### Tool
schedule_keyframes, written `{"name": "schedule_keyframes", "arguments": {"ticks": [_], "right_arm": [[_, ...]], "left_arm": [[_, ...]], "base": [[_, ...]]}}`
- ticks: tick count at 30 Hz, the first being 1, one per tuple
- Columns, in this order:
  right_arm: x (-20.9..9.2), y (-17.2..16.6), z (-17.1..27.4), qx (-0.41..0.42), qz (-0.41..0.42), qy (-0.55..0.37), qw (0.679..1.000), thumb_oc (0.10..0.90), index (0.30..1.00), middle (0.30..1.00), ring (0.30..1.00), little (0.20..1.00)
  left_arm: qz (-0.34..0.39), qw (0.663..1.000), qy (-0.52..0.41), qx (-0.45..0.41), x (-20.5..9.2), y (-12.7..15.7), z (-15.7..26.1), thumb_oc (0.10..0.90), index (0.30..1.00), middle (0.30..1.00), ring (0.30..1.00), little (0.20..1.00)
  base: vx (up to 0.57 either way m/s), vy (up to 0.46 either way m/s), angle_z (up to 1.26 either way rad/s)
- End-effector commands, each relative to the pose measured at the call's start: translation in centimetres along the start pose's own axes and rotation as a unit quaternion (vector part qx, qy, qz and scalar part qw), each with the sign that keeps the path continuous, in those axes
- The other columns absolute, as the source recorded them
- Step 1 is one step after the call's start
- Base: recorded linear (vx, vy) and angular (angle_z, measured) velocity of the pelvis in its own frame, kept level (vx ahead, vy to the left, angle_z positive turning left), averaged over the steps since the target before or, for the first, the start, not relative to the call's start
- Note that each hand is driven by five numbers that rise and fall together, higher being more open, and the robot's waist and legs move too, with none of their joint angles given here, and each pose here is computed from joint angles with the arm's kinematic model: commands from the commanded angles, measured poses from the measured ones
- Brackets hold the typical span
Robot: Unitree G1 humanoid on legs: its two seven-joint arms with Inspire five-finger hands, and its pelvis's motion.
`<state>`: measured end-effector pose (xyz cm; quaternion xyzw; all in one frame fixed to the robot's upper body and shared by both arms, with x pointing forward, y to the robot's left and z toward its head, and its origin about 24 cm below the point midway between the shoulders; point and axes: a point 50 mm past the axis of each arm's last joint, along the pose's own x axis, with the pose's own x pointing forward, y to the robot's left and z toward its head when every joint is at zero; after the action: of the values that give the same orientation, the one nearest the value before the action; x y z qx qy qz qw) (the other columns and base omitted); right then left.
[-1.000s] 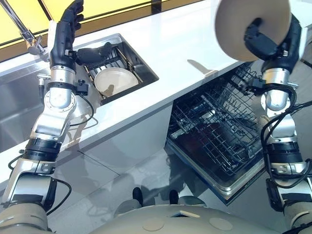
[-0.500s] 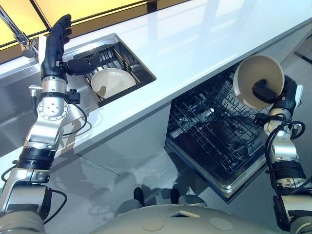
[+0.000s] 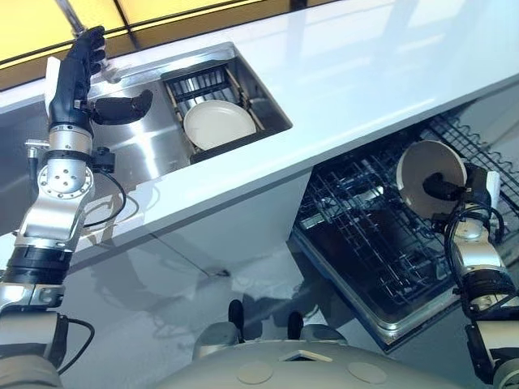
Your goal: Pick up plates and place into dishwasher.
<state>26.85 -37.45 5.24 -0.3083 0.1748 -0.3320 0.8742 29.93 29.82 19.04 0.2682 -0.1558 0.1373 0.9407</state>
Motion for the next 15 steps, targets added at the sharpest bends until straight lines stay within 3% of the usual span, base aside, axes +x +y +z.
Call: {"name": "schedule_keyframes", "arguments": {"ticks": [1,7,14,15], "right_arm": [[2.3,-6.5,7.8,-0.057,-0.112,-0.129,0.984,0.1,0.3,0.3,0.3,0.2],[3.3,-8.4,8.6,-0.148,-0.137,-0.102,0.974,0.1,0.3,0.3,0.3,0.2],[3.7,-7.7,6.6,-0.18,-0.099,-0.031,0.978,0.1,0.3,0.3,0.3,0.2],[3.7,-7.5,6.3,-0.183,-0.092,-0.019,0.979,0.243,0.422,0.422,0.422,0.343]], "left_arm": [[0.053,0.994,-0.096,-0.006,2.1,3.3,4.6,0.8,0.9,0.9,0.9,0.9],[0.056,0.989,-0.138,-0.005,2.6,4.0,6.8,0.8,0.9,0.9,0.9,0.9],[0.058,0.985,-0.165,-0.012,3.1,4.4,8.3,0.8,0.9,0.9,0.9,0.9],[0.058,0.984,-0.168,-0.011,3.1,4.4,8.5,0.8,0.9,0.9,0.9,0.9]], "base": [[-0.02,-0.007,0.2],[-0.07,-0.021,0.24],[-0.05,-0.044,0.16],[-0.05,-0.051,0.18]]}}
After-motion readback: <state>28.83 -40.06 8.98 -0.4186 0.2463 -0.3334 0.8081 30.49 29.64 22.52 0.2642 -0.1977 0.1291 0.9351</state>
